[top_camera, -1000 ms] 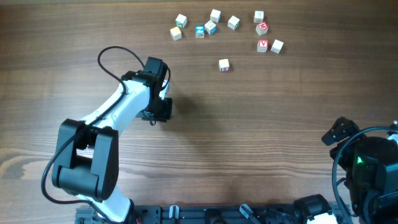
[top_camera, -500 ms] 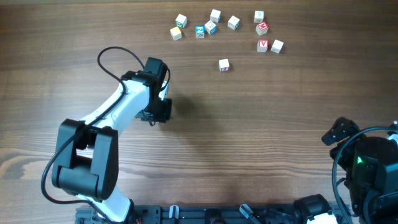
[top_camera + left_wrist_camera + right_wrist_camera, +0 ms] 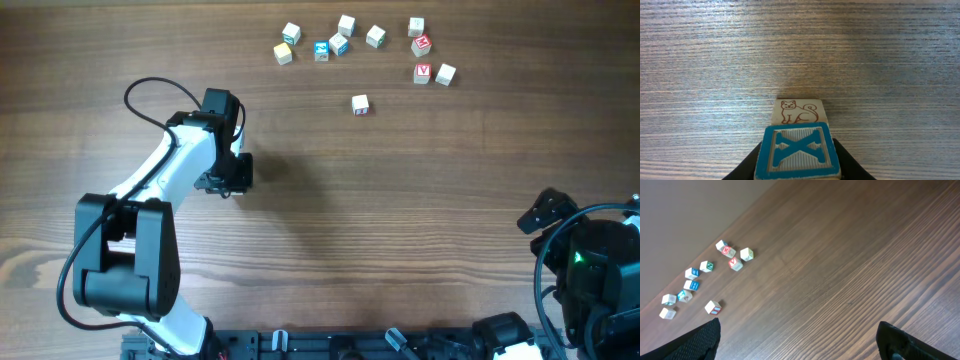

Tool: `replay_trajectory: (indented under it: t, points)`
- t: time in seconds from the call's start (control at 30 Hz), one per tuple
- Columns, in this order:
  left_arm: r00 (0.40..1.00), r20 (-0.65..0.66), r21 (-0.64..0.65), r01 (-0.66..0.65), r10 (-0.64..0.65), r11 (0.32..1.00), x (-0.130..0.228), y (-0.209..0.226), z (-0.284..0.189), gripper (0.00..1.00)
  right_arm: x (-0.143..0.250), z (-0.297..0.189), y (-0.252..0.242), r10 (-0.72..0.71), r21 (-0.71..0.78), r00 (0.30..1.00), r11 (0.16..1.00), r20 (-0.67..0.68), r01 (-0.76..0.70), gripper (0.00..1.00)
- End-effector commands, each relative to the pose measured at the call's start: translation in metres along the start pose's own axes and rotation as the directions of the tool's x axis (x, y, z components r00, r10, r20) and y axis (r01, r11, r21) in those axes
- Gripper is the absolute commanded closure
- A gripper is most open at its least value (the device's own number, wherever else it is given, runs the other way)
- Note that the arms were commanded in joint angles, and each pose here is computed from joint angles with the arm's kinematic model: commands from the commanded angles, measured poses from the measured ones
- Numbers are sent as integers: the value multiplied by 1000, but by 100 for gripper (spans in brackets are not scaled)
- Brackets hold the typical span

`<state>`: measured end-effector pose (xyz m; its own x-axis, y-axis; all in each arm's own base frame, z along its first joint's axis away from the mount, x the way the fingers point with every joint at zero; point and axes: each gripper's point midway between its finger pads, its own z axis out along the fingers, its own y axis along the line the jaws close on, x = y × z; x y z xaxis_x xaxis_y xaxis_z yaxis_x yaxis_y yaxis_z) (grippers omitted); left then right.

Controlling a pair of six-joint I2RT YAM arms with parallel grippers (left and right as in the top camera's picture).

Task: Form a tower

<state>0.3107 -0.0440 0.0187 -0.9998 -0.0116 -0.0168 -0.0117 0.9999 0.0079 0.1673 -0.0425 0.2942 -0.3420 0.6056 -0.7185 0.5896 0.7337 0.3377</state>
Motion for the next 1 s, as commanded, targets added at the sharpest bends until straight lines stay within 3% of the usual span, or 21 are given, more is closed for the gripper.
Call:
replay_trajectory:
  t: [0.0, 0.47, 0.97]
  points:
    - [998, 56, -3, -21, 21, 1000, -10, 3, -8, 77, 2, 1, 1, -6, 1, 1000, 1000, -8, 6, 0]
    - [987, 58, -1, -148, 148, 989, -10, 2, -8, 81, 2, 1, 1, -6, 1, 1000, 1000, -8, 6, 0]
    - [987, 59, -2, -148, 148, 989, -10, 2, -8, 43, 2, 1, 1, -6, 1, 1000, 1000, -8, 6, 0]
